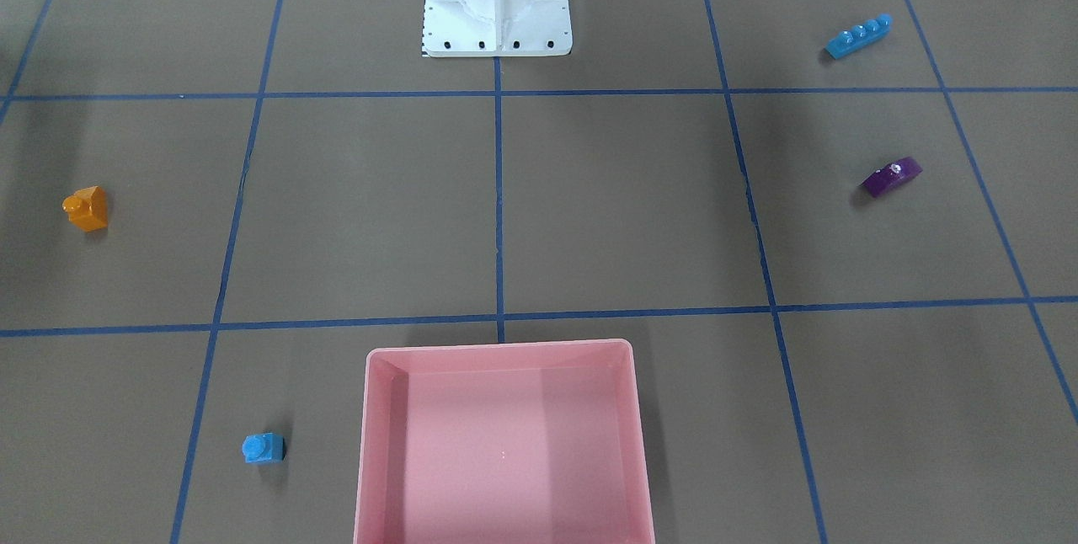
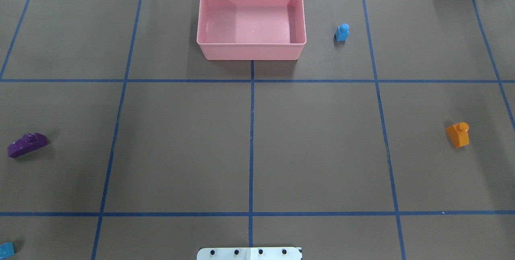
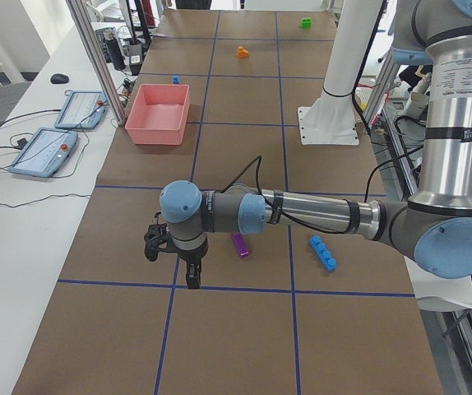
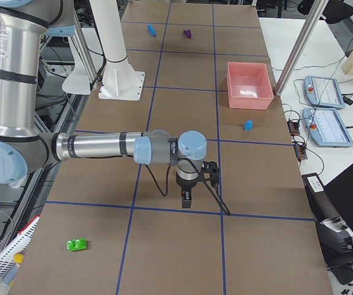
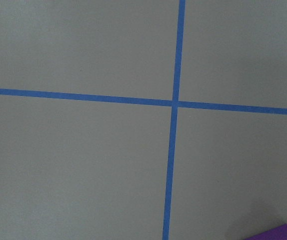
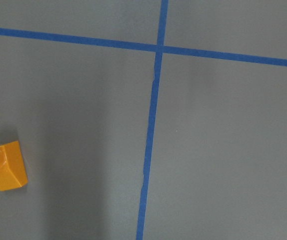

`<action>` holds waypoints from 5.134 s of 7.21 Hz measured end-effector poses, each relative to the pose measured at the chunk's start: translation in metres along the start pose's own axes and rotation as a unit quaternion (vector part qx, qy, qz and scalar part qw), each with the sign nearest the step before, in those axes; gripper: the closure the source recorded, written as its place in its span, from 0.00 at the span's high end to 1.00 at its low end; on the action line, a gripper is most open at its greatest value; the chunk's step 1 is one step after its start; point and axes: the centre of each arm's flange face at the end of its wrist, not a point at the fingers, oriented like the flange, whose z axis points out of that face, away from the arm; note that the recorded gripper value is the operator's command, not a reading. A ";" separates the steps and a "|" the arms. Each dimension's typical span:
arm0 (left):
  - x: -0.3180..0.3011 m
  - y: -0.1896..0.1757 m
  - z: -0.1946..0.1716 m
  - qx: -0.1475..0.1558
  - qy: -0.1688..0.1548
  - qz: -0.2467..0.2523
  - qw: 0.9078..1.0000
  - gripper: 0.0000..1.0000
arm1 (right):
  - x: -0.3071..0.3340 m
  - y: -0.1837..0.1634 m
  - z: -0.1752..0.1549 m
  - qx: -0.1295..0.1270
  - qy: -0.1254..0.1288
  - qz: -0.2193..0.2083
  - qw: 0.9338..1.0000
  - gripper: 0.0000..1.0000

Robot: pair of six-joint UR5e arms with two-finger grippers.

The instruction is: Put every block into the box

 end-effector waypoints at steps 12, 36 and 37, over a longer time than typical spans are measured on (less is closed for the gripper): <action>-0.003 0.008 0.003 -0.002 0.003 0.002 1.000 1.00 | -0.001 -0.001 -0.002 0.002 0.001 -0.002 1.000 1.00; 0.282 0.076 0.175 0.009 0.013 0.426 0.904 0.00 | -0.110 -0.031 0.059 -0.021 -0.097 -0.123 0.987 1.00; 0.323 0.052 0.154 0.022 0.017 0.399 0.917 0.00 | -0.120 -0.041 0.072 -0.031 -0.097 -0.116 0.988 1.00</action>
